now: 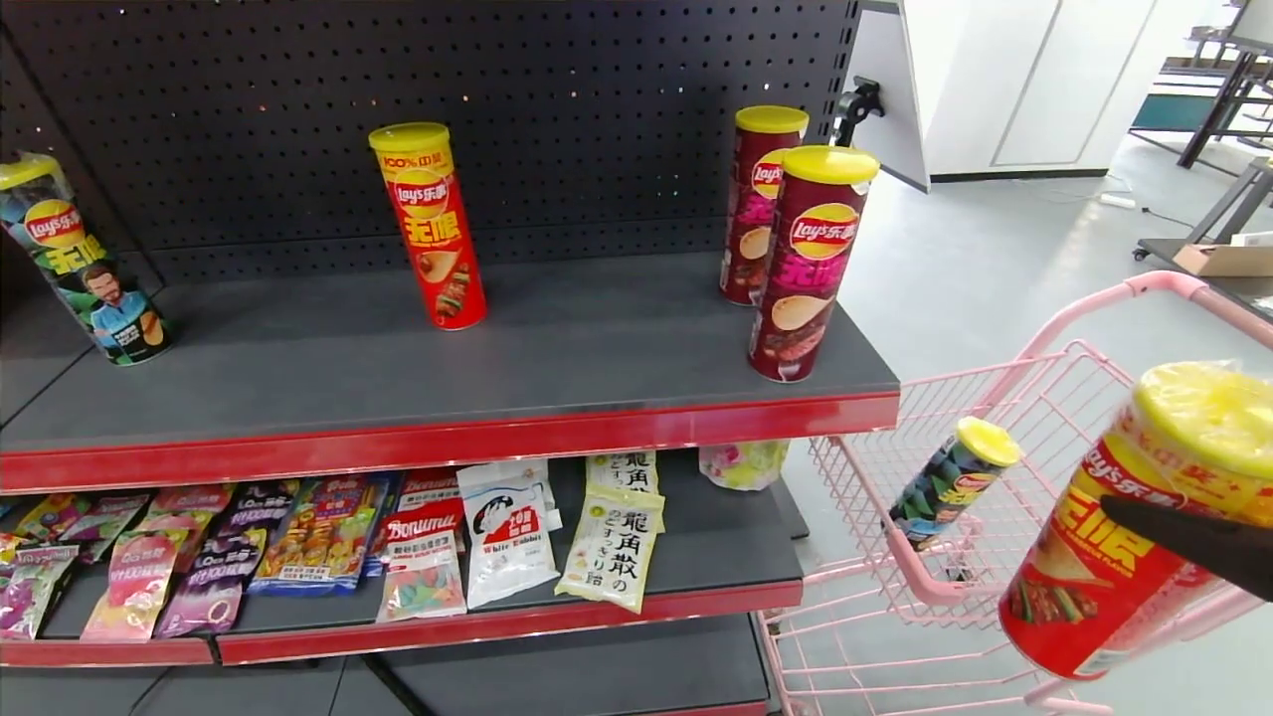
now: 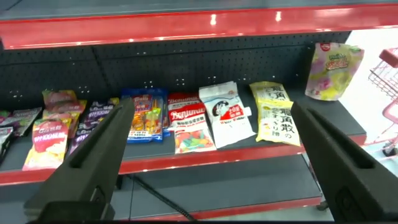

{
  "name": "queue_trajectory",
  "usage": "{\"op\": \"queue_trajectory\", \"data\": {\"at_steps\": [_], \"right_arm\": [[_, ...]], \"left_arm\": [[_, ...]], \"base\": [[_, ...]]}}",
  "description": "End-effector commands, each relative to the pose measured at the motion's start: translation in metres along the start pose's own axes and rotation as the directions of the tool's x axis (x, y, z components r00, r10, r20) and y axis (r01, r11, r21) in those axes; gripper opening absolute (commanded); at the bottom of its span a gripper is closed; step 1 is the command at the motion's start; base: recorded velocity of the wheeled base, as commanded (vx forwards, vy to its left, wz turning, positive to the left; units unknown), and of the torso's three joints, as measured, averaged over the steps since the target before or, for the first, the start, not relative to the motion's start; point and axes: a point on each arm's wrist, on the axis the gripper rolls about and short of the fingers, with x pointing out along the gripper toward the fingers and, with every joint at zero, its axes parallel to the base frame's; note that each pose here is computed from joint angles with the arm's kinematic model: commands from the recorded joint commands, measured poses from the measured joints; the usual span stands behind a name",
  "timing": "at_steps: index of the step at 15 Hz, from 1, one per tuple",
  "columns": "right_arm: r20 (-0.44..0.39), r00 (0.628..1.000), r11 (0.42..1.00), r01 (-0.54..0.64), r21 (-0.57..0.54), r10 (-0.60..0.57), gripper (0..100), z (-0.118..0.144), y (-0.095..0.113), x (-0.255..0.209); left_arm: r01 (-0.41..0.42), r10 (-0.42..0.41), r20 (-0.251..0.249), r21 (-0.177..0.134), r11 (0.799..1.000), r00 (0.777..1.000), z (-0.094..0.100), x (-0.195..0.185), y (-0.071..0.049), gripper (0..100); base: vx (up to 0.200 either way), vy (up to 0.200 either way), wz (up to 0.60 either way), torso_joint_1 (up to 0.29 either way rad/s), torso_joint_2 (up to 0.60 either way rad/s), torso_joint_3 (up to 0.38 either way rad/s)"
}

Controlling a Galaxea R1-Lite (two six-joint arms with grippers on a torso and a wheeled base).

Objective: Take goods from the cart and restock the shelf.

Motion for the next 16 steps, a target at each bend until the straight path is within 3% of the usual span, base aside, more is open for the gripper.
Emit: {"op": "queue_trajectory", "data": {"at_steps": [1,4,14,16], "right_arm": [[0.015,1.0,1.0,0.002,-0.004,-0.002,0,0.0,0.0,0.0],[0.053,0.999,1.0,0.006,-0.014,-0.005,0,0.0,0.0,-0.002],[0.053,0.999,1.0,-0.003,-0.018,0.004,0,-0.015,0.005,-0.01],[0.068,0.996,0.998,-0.049,-0.027,0.05,0,-0.012,0.007,-0.011]], "left_arm": [[0.0,0.0,0.001,0.0,1.0,1.0,0.0,0.0,0.0,100],[0.0,0.0,0.001,0.0,1.0,1.0,0.0,0.0,0.0,100],[0.0,0.0,0.001,0.001,1.0,1.0,0.0,0.0,0.0,100],[0.0,0.0,0.001,0.001,1.0,1.0,0.0,0.0,0.0,100]], "base": [[0.0,0.0,0.0,0.0,0.0,0.0],[0.0,0.0,0.0,0.0,0.0,0.0],[0.0,0.2,0.0,0.004,0.0,0.001],[0.0,0.2,0.0,0.007,0.0,0.005]]}}
